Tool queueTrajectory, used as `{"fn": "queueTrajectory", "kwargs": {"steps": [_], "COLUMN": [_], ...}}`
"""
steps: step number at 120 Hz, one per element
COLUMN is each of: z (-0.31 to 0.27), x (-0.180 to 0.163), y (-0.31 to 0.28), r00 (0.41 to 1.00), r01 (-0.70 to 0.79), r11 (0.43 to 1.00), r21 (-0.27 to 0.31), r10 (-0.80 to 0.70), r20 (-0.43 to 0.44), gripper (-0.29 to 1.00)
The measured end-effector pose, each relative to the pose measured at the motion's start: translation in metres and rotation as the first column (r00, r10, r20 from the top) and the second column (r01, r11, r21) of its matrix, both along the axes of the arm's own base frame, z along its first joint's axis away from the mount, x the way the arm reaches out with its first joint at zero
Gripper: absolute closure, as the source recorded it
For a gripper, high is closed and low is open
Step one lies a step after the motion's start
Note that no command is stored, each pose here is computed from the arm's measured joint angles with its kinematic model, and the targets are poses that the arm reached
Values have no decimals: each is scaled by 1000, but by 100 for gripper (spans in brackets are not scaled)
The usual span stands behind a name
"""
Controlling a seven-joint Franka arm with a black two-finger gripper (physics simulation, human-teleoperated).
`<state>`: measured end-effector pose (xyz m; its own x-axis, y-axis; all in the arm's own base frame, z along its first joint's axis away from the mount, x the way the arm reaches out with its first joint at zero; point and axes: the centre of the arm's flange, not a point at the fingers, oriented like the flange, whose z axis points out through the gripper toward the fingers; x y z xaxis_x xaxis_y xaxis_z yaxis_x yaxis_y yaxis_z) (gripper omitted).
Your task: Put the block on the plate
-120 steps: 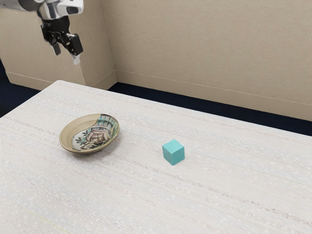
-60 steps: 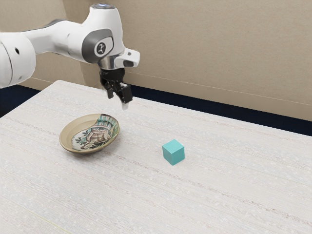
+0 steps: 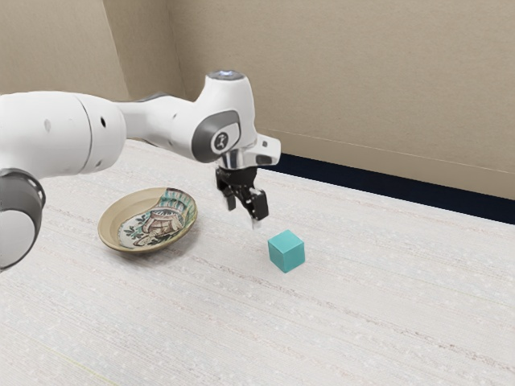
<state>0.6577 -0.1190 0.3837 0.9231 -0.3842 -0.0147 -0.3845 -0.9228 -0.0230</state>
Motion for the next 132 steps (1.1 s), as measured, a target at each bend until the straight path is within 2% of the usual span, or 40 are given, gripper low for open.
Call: {"fn": "queueTrajectory", "kwargs": {"steps": [62, 132], "z": [-49, -90], "x": [18, 51], "y": [-48, -63], "r00": [1000, 999], "r01": [18, 24], "r11": [1000, 999], "r21": [-7, -27], "r10": [-18, -23], "r20": [20, 23], "gripper": [0, 0]}}
